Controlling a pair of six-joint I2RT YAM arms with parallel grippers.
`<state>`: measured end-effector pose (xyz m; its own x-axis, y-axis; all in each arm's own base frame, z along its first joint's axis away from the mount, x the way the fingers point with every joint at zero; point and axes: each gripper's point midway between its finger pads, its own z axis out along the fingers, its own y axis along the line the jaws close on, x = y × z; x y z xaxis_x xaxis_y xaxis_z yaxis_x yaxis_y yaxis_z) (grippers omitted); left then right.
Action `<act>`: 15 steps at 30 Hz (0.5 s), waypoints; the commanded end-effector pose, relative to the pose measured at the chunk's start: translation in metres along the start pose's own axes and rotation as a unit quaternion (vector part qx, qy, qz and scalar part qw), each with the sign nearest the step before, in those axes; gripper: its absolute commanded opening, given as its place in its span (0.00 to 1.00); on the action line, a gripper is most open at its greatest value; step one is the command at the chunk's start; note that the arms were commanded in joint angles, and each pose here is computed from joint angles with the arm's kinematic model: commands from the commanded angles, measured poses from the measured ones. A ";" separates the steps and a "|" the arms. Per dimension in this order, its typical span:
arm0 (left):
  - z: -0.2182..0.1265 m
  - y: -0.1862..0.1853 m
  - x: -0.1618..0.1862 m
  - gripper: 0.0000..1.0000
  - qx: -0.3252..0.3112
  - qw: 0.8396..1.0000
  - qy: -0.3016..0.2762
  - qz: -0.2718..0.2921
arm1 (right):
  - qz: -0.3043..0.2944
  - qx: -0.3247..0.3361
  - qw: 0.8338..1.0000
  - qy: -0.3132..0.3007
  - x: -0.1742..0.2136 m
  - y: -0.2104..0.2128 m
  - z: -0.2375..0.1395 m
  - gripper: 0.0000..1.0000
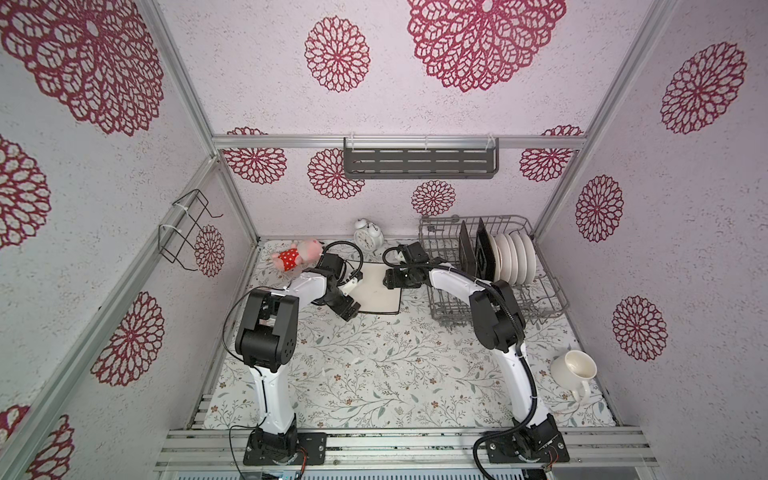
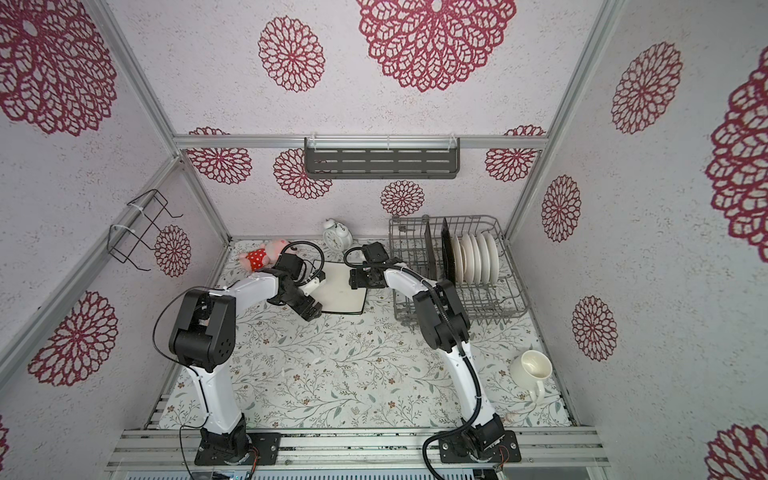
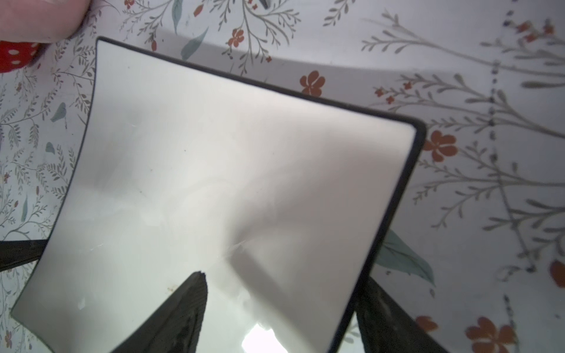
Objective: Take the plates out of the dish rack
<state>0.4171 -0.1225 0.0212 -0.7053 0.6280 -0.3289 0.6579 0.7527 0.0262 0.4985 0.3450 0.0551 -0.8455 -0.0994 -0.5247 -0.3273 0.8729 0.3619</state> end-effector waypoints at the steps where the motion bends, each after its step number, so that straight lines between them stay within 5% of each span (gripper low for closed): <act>1: -0.001 0.004 -0.013 0.97 -0.014 1.000 -0.015 0.011 | -0.007 -0.007 1.000 -0.007 -0.010 0.003 -0.005 0.78; 15: 0.001 0.004 -0.020 0.98 -0.006 1.000 -0.020 0.017 | -0.014 -0.025 1.000 -0.003 -0.008 0.008 -0.003 0.76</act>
<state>0.4208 -0.1223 0.0200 -0.7060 0.6329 -0.3179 0.6556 0.7538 0.0447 0.4954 0.3470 0.0489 -0.8529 -0.1143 -0.5094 -0.3389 0.8634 0.3737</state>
